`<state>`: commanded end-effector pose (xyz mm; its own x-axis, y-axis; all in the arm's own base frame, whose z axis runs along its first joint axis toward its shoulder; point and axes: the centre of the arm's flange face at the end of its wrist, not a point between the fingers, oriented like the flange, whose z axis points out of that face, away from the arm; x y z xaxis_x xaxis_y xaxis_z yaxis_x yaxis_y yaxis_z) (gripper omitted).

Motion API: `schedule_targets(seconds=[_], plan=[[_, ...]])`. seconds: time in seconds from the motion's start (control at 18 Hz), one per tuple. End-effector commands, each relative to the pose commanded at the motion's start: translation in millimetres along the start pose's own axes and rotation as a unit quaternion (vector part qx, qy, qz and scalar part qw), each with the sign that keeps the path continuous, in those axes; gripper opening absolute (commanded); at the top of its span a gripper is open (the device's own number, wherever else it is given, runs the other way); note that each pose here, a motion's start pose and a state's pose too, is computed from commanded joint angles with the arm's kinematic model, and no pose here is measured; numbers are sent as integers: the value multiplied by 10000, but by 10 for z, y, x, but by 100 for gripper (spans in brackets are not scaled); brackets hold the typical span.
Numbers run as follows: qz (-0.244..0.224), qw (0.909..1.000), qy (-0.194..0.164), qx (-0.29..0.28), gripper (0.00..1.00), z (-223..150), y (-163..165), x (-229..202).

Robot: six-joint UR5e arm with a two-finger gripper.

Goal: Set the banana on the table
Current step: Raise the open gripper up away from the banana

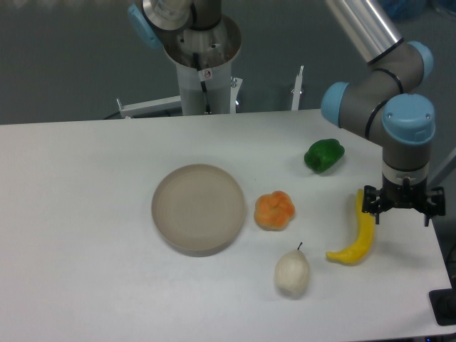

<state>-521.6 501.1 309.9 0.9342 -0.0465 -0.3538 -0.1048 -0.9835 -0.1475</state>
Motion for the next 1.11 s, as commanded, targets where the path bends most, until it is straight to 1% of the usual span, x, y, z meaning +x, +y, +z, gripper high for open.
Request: schedule_targets(seconds=[0.11,0.17,0.28,0.39,0.61,0.72,0.83,0.94,1.0,1.06,1.11], plan=[[289,9995,-78,30,100,-65,0,-75],[533,9985,-82,24,100,-65,-11,-76],[770,9970,-92,-17,100,-56,-20,-65],[979,9951,-143,-1,100,-138,-56,-53],[1283,9912,-283,169,100,-433,-353,121],[1305,9905,-365,216,100,-580,-379,124],[1479,9880,-381,229,100,-629,-442,174],[1793,9824,-504,-108,100,-639,-410,171],[2041,9767,-601,-292,100,-676,-459,205],[2233,9718,-670,-366,100,-732,-532,222],[2287,9703,-698,-372,100,-765,-569,215]])
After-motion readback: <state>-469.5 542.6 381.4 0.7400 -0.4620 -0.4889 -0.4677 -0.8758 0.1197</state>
